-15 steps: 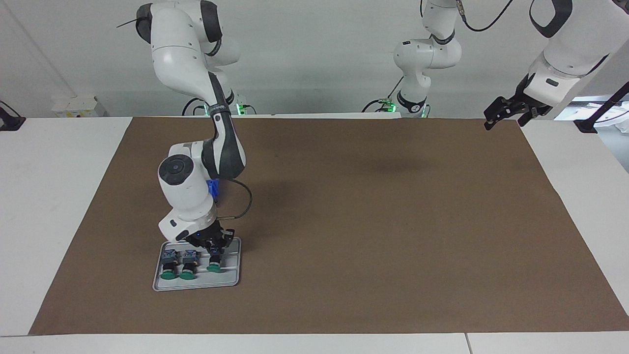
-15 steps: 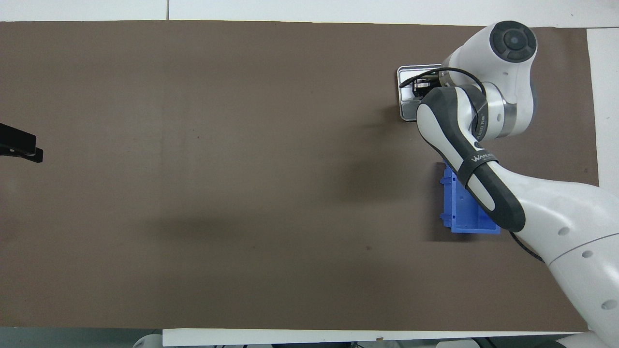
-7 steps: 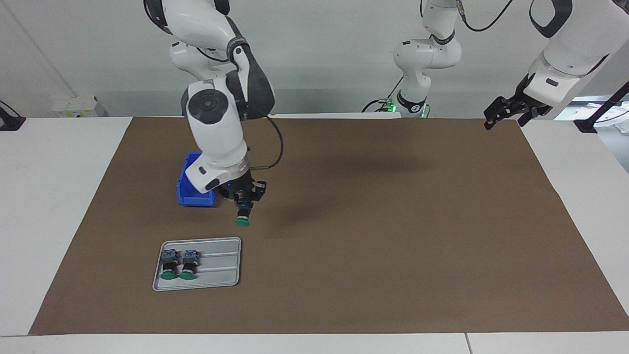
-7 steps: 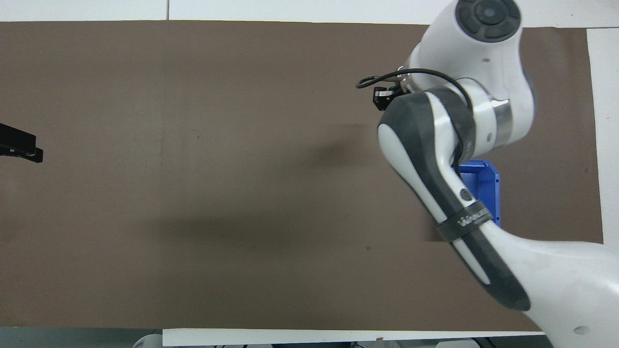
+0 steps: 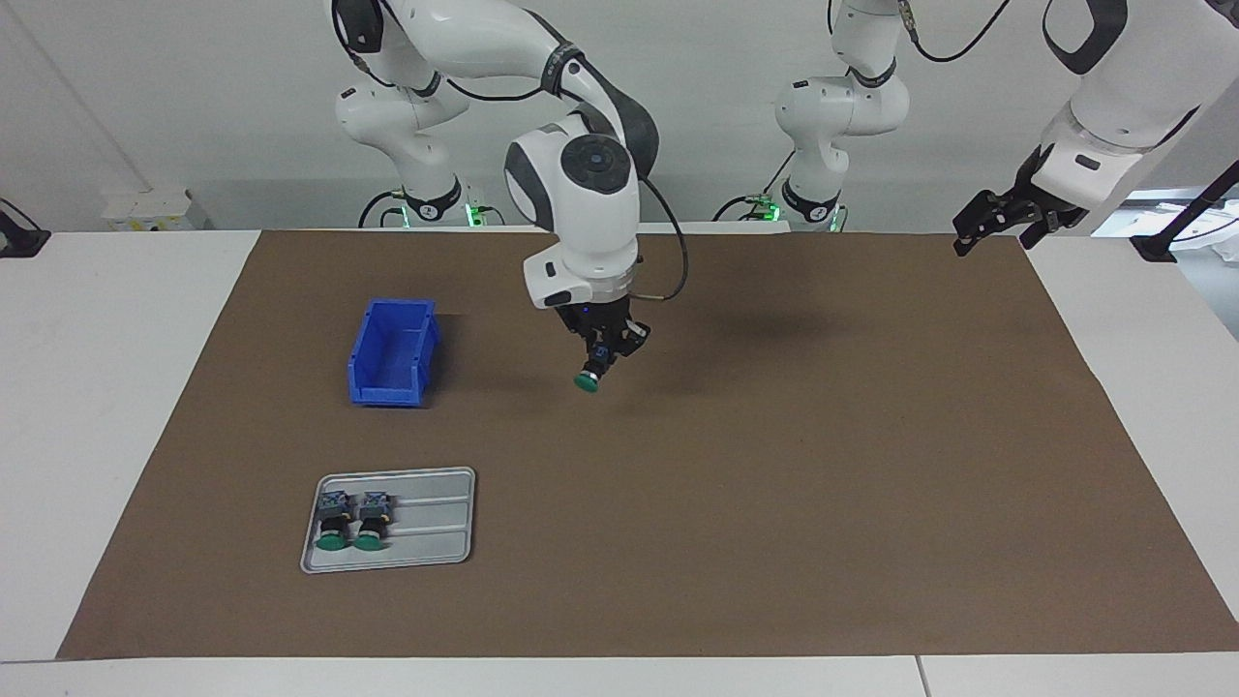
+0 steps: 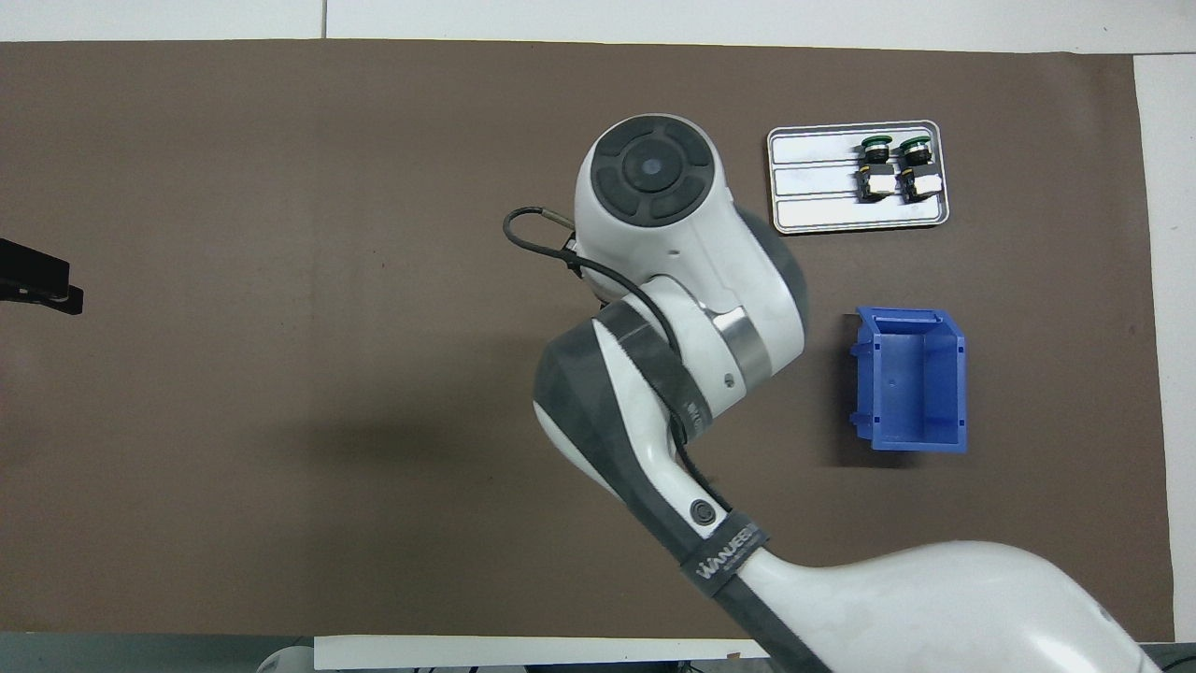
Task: Place and press button with both arms
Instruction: 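Carry the black button with the right gripper and set it mid-table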
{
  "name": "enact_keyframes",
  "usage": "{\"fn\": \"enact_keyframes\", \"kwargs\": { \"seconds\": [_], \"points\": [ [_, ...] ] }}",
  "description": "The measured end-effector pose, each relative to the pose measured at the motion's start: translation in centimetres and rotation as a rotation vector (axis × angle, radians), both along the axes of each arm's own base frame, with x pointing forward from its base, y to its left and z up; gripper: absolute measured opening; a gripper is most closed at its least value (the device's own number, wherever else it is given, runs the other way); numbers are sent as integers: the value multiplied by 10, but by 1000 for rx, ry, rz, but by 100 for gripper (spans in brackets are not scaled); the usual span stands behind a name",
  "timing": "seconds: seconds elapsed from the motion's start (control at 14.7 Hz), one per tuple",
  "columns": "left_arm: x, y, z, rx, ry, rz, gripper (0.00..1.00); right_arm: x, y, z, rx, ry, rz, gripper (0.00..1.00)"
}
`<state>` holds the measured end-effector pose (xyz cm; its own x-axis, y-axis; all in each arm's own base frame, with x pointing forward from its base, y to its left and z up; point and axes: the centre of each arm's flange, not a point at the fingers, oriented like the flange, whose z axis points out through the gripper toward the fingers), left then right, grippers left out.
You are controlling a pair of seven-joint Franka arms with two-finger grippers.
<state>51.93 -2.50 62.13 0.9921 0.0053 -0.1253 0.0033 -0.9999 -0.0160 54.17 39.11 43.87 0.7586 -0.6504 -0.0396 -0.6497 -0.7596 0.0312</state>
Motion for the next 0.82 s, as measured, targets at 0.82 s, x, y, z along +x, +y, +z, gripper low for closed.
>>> {"fn": "enact_keyframes", "kwargs": {
  "seconds": [0.82],
  "points": [
    [0, 2, 0, 1, 0, 4, 100, -4, 71, -98, 19, -21, -870, 33]
  ]
}}
